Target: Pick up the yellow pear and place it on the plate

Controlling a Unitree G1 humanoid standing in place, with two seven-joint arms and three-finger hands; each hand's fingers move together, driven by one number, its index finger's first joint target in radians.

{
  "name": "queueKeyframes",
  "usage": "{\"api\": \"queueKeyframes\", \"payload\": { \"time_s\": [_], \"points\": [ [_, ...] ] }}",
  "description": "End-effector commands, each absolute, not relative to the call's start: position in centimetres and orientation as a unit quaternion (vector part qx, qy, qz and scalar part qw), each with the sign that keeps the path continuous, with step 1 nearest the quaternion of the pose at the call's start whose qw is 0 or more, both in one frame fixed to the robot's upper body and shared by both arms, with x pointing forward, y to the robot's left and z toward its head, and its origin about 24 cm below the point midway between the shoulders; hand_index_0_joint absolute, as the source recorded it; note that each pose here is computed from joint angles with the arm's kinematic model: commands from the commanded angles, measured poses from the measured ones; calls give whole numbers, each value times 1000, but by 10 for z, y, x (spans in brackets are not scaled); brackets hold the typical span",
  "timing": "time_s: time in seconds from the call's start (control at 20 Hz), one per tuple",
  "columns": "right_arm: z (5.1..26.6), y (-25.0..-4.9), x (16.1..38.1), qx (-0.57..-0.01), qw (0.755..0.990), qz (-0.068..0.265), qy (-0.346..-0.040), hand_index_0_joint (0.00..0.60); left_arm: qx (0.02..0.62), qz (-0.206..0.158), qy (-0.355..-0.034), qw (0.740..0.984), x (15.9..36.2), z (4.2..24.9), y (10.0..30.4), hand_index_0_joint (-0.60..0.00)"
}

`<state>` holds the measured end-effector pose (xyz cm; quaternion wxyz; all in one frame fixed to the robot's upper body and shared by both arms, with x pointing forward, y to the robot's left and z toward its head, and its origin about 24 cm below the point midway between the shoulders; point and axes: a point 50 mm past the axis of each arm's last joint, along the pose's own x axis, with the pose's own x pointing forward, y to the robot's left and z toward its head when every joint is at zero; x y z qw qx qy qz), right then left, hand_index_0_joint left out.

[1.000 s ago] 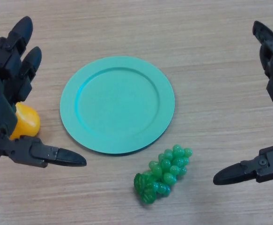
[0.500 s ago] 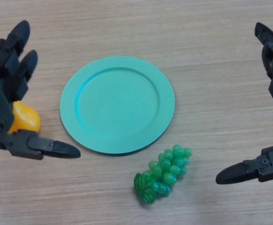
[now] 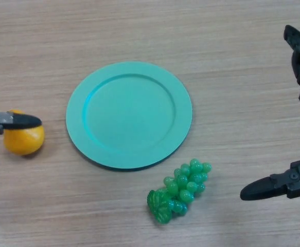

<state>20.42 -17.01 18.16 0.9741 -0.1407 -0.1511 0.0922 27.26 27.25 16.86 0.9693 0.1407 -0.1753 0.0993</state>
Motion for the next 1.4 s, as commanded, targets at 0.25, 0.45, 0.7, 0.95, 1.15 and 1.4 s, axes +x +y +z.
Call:
{"api": "queueKeyframes", "payload": {
  "time_s": [0.25,0.45,0.7,0.95,1.15,1.4],
  "points": [
    [211,-173,189,-148,951,79,-261,0,176,172,-263,933,281,190,304,0],
    [209,-175,188,-147,952,75,-258,0,174,178,-215,944,292,163,308,0],
    [208,-180,186,-146,953,71,-254,0,180,166,-174,954,298,151,292,0],
    [207,-184,185,-147,954,64,-254,0,174,182,-142,957,303,134,291,0],
    [208,-183,184,-149,953,64,-254,0,168,194,-115,960,309,120,296,0],
    [206,-182,184,-156,954,63,-249,0,164,199,-87,962,316,102,299,0]
  ]
}}
